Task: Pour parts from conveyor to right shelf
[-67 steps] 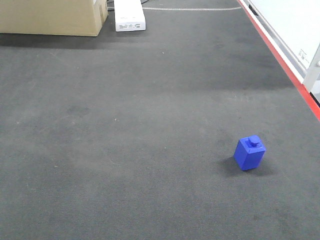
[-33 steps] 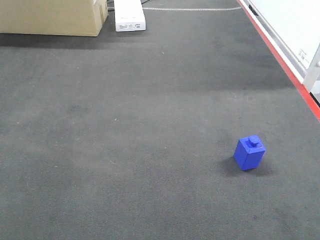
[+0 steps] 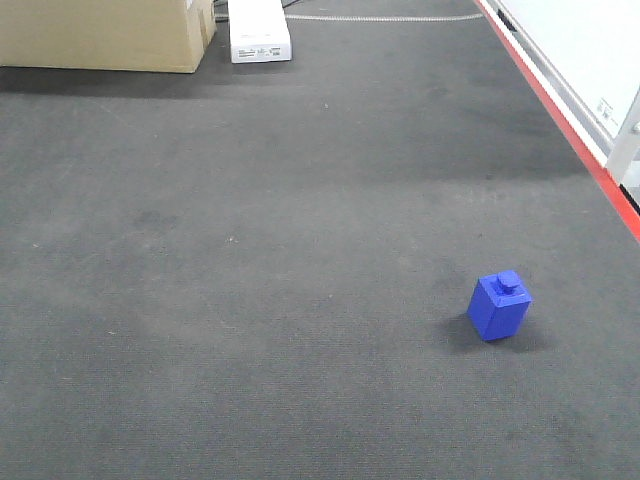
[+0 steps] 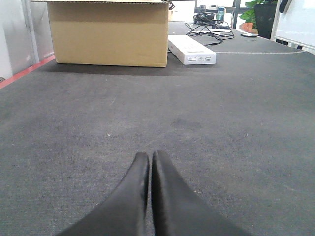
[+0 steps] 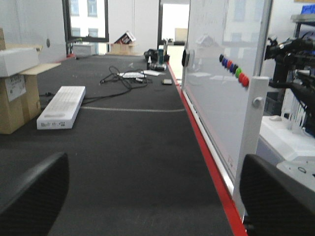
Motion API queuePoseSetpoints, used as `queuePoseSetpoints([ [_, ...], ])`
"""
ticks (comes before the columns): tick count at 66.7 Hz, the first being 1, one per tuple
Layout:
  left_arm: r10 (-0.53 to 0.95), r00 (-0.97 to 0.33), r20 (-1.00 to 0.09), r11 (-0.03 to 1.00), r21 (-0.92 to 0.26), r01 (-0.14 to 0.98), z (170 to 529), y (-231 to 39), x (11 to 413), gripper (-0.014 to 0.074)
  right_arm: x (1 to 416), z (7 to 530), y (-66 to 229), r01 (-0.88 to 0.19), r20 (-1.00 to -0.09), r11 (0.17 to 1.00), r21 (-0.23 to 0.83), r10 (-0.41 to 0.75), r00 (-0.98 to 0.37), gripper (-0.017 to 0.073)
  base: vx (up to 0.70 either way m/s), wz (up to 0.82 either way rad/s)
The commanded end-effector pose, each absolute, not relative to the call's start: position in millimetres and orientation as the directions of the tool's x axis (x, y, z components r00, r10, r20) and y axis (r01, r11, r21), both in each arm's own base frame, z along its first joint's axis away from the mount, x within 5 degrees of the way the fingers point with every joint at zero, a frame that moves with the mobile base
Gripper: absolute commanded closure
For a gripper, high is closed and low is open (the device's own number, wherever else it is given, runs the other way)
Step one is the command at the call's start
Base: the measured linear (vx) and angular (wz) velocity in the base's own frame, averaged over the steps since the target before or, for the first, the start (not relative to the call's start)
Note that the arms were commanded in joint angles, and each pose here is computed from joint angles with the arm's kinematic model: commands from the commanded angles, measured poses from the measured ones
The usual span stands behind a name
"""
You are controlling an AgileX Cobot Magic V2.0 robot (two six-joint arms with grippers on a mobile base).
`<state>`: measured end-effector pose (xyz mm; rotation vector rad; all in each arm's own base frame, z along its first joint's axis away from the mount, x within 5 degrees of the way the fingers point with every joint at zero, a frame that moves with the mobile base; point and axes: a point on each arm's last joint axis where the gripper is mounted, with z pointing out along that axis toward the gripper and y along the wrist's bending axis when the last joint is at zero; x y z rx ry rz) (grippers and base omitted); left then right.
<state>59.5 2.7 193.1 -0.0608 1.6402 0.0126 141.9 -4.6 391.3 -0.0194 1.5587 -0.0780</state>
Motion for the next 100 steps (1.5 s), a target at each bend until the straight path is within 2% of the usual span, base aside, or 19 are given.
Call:
queuePoseSetpoints([
  [1,-0.045,0.012,-0.999,0.998,-0.045,-0.039,205.9,2.4,60.6,0.0599,151.4,404.7,-3.7,0.028,-0.995,0.999,-0.028,-0.031,0.096,-0.016,0.0,0.0],
  [7,-0.045,0.012,-0.999,0.998,-0.045,-0.039,205.9,2.4,60.6,0.0599,157.4,396.7,-3.6,0.023,-1.0,0.999,0.024,0.023,0.018,-0.0139,0.0,0.0],
  [14,-0.045,0.012,-0.999,0.998,-0.045,-0.039,205.9,2.4,60.6,0.0599,170.8,383.5,-3.8,0.022,-0.985,1.0,0.0,0.004,-0.174,-0.0116,0.0,0.0],
  [26,-0.045,0.012,-0.999,0.998,-0.045,-0.039,205.9,2.4,60.6,0.0599,205.9,373.4,-2.8,-0.036,-0.865,0.997,-0.062,-0.072,-0.496,-0.0101,0.0,0.0],
  [40,-0.045,0.012,-0.999,0.998,-0.045,-0.039,205.9,2.4,60.6,0.0599,247.4,374.4,4.2,-0.171,-0.707,0.984,-0.043,-0.151,-0.691,-0.009,0.0,0.0],
  [52,-0.045,0.012,-0.999,0.998,-0.045,-0.039,205.9,2.4,60.6,0.0599,286.4,371.9,7.8,-0.268,-0.571,0.963,-0.011,-0.226,-0.789,-0.0083,0.0,0.0],
  [58,-0.045,0.012,-0.999,0.998,-0.045,-0.039,205.9,2.4,60.6,0.0599,303.5,367.9,5.9,-0.287,-0.467,0.958,-0.004,-0.256,-0.847,-0.0078,0.0,0.0],
  [63,-0.045,0.012,-0.999,0.998,-0.045,-0.039,205.9,2.4,60.6,0.0599,317.1,366.8,5.7,-0.289,-0.414,0.957,0.014,-0.257,-0.873,-0.0073,0.0,0.0],
  [78,-0.045,0.012,-0.999,0.998,-0.045,-0.039,205.9,2.4,60.6,0.0599,351.2,363.6,7.6,-0.304,-0.408,0.952,0.043,-0.261,-0.875,-0.0054,0.0,0.0],
  [87,-0.045,0.012,-0.999,0.998,-0.045,-0.039,205.9,2.4,60.6,0.0599,359.0,351.4,8.1,-0.303,-0.379,0.951,0.058,-0.259,-0.888,-0.0046,0.0,0.0],
  [100,-0.045,0.012,-0.999,0.998,-0.045,-0.039,205.9,2.4,60.6,0.0599,364.7,340.5,24.5,-0.339,-0.344,0.94,0.044,-0.304,-0.888,-0.0036,0.0,0.0],
])
